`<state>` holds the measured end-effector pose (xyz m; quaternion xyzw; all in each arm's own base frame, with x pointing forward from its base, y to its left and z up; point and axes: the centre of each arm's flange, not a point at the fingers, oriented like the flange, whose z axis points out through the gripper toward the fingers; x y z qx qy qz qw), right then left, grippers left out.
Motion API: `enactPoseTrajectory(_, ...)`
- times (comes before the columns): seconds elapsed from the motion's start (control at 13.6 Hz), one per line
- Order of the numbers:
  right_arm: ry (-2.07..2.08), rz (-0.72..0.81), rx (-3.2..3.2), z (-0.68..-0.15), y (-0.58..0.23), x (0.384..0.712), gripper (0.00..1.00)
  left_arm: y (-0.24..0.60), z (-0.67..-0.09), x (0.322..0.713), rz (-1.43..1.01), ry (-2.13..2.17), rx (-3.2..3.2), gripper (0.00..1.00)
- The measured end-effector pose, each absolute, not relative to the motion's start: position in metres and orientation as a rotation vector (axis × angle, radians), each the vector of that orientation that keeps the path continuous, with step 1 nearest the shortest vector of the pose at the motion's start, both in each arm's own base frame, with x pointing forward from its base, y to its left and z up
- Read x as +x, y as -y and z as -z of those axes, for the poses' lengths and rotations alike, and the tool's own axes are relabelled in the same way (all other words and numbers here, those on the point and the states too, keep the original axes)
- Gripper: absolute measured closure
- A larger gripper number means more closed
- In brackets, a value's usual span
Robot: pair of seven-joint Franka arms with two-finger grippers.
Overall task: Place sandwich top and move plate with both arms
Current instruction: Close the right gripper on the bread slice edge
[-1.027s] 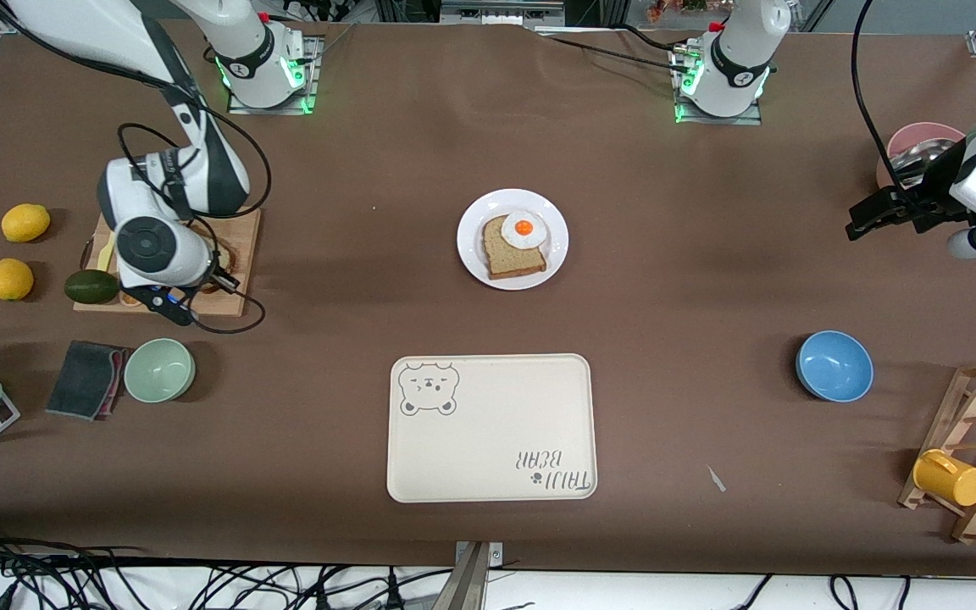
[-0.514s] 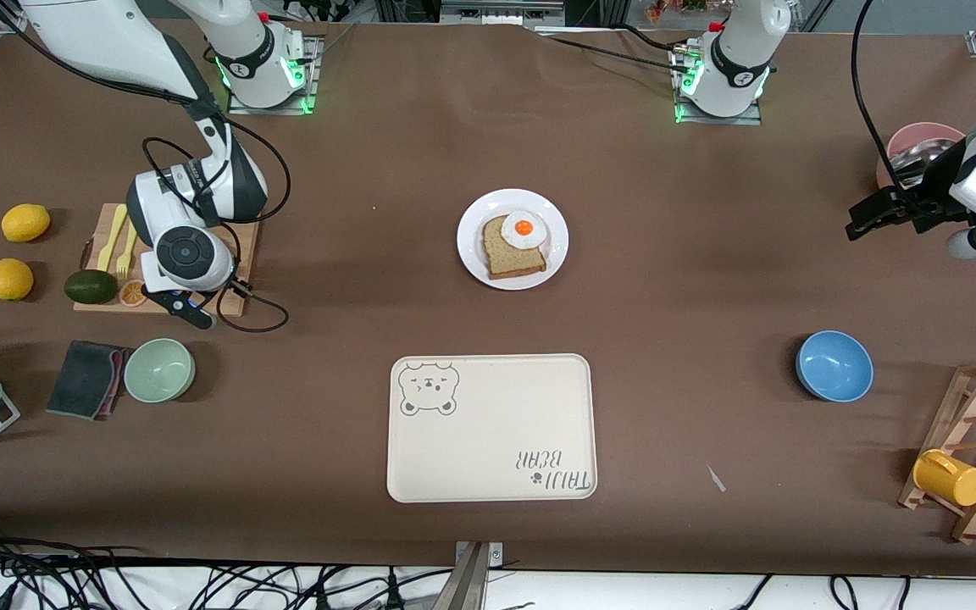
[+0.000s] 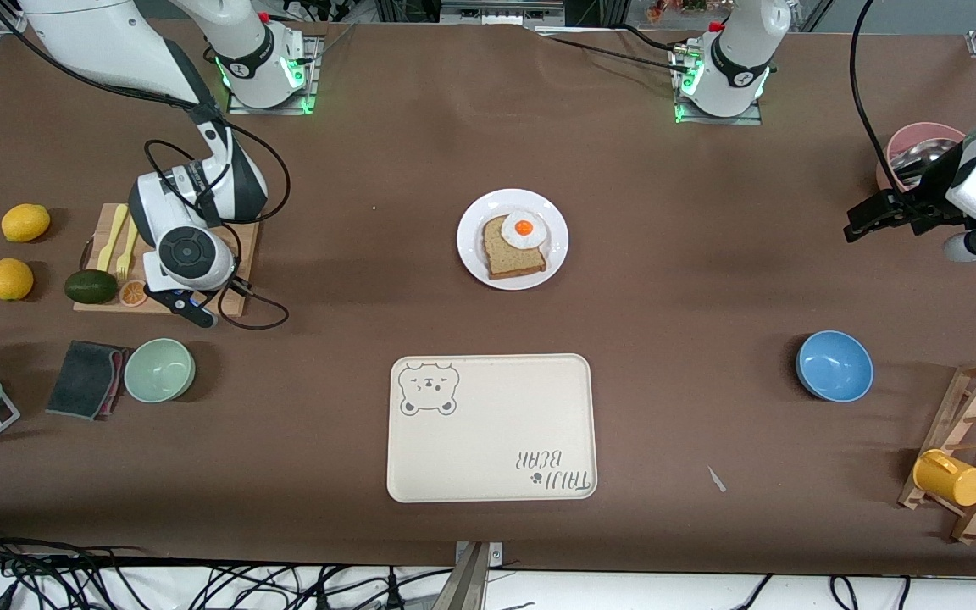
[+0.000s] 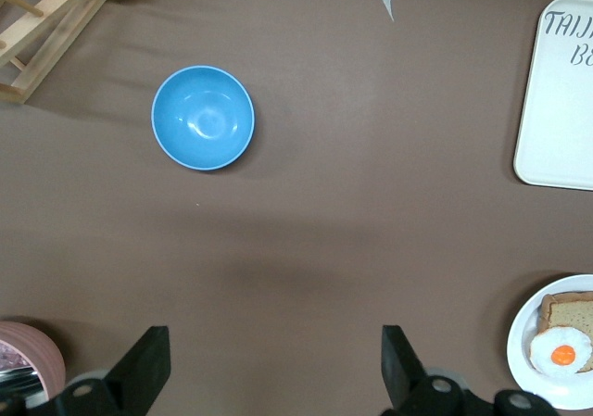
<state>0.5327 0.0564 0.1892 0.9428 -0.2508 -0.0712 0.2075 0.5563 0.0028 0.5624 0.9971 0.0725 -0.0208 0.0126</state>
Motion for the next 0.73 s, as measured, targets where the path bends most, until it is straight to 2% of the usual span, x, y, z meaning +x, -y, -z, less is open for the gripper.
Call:
enactPoseTrajectory(0.22,0.698,0.197,2.625,-0.189,-0.0564,0.5328,0.92,-0.0028,-0.5623,0.5564,0.065,-0.226,3.107,0.0)
enactPoseTrajectory(0.44,0.701,0.196,2.625,-0.189,-0.0565,0.5329,0.98,-0.0028,-0.562,0.5569,0.061,-0.226,3.107,0.0)
enactPoseTrajectory(0.73,0.714,0.183,2.623,-0.1945,-0.0566,0.5374,0.98,-0.0028,-0.5621,0.557,0.06,-0.226,3.107,0.0)
